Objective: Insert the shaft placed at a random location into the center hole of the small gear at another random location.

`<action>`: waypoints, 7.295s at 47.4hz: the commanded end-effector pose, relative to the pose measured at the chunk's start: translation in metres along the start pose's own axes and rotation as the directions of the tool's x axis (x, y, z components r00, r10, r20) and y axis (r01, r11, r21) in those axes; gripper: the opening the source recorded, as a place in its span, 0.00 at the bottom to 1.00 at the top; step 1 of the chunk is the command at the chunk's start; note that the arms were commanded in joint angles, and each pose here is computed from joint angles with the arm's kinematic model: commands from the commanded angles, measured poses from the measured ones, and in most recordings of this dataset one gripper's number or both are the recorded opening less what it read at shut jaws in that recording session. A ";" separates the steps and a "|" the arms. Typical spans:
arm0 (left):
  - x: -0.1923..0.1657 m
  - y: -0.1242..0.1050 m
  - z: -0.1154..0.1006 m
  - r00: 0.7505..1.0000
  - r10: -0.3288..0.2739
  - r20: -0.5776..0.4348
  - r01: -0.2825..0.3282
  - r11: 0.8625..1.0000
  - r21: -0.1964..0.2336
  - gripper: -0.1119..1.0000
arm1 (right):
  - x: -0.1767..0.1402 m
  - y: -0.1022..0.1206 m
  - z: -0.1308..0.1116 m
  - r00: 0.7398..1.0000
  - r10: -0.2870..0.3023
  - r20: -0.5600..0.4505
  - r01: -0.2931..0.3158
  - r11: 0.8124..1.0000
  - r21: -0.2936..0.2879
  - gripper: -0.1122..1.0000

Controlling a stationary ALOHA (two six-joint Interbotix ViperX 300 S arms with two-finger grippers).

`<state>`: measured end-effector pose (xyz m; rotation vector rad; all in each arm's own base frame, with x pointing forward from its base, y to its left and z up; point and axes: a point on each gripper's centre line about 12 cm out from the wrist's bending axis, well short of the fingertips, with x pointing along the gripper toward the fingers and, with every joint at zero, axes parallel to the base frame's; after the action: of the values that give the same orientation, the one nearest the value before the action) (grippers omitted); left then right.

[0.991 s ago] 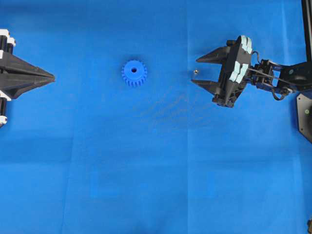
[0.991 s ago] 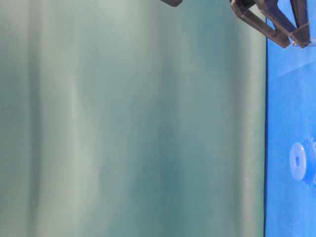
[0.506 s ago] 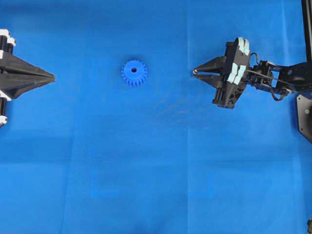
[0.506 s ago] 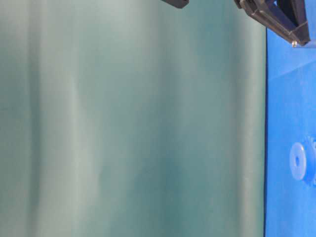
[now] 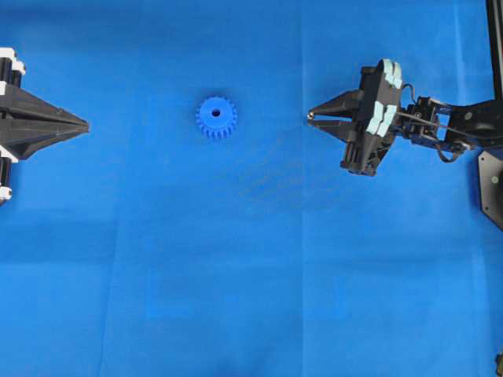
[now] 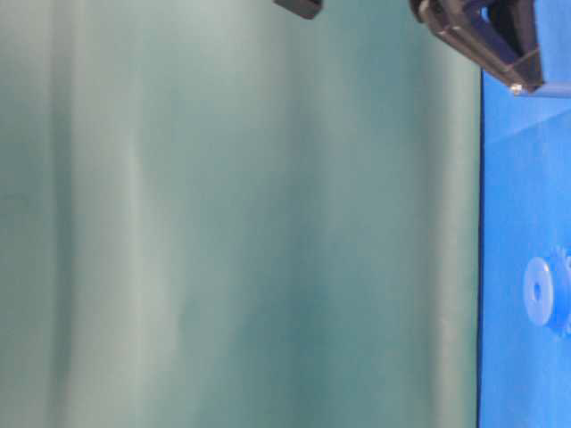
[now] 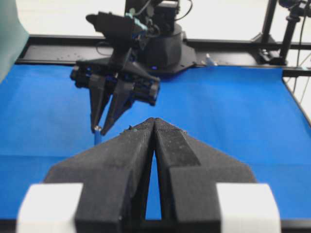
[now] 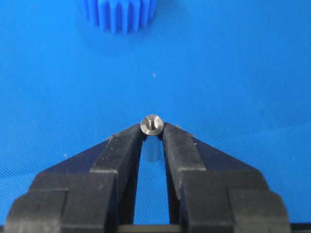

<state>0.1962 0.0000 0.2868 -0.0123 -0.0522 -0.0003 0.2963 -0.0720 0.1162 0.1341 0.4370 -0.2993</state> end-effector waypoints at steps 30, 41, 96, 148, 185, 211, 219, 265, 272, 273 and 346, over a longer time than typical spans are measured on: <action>0.001 0.000 0.003 1.000 0.001 0.006 -0.001 1.000 0.000 0.10 | -0.027 0.008 0.059 0.999 0.035 0.038 -0.035 0.999 0.003 0.14; 0.001 0.000 0.003 1.000 0.001 0.006 -0.001 1.000 0.000 0.10 | -0.006 0.016 0.074 0.998 0.049 0.050 -0.049 0.999 -0.004 0.14; 0.001 0.000 0.003 1.000 0.001 0.005 -0.001 1.000 0.000 0.10 | 0.099 0.036 0.124 0.997 0.072 0.028 -0.071 0.997 -0.037 0.14; 0.001 0.000 0.003 1.000 0.001 0.005 -0.001 1.000 -0.002 0.10 | 0.109 0.033 0.114 0.998 0.065 0.013 -0.065 0.997 -0.035 0.14; 0.001 0.000 0.002 1.000 0.001 0.003 -0.001 1.000 0.000 0.10 | 0.107 0.037 0.105 0.997 0.073 0.006 -0.072 0.997 -0.034 0.14; 0.001 0.000 0.002 1.000 0.001 0.003 -0.001 1.000 0.000 0.10 | 0.119 0.036 0.086 0.997 0.064 -0.032 -0.064 0.998 -0.013 0.14; 0.001 0.000 0.002 1.000 0.000 0.003 0.000 1.000 0.000 0.10 | 0.123 0.036 0.079 0.997 0.061 -0.040 -0.062 0.998 -0.012 0.14; 0.001 0.000 0.002 1.000 0.001 0.005 -0.001 1.000 -0.002 0.10 | 0.132 0.034 0.064 0.996 0.050 -0.073 -0.050 0.999 0.004 0.20; 0.001 0.000 0.002 1.000 0.001 0.003 -0.001 1.000 -0.002 0.10 | 0.131 0.034 0.063 0.995 0.050 -0.081 -0.050 0.999 0.004 0.46; 0.001 0.000 0.002 1.000 0.001 0.003 -0.001 1.000 0.000 0.10 | 0.131 0.034 0.065 0.996 0.051 -0.078 -0.050 0.999 0.005 0.53; -0.004 0.000 0.004 1.000 0.001 0.017 -0.001 1.000 -0.003 0.10 | -0.055 0.028 0.124 0.983 0.102 0.150 -0.103 0.995 -0.002 0.89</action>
<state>0.1911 0.0000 0.2872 -0.0138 -0.0598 -0.0008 0.3195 -0.0579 0.2412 0.1342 0.3243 -0.2086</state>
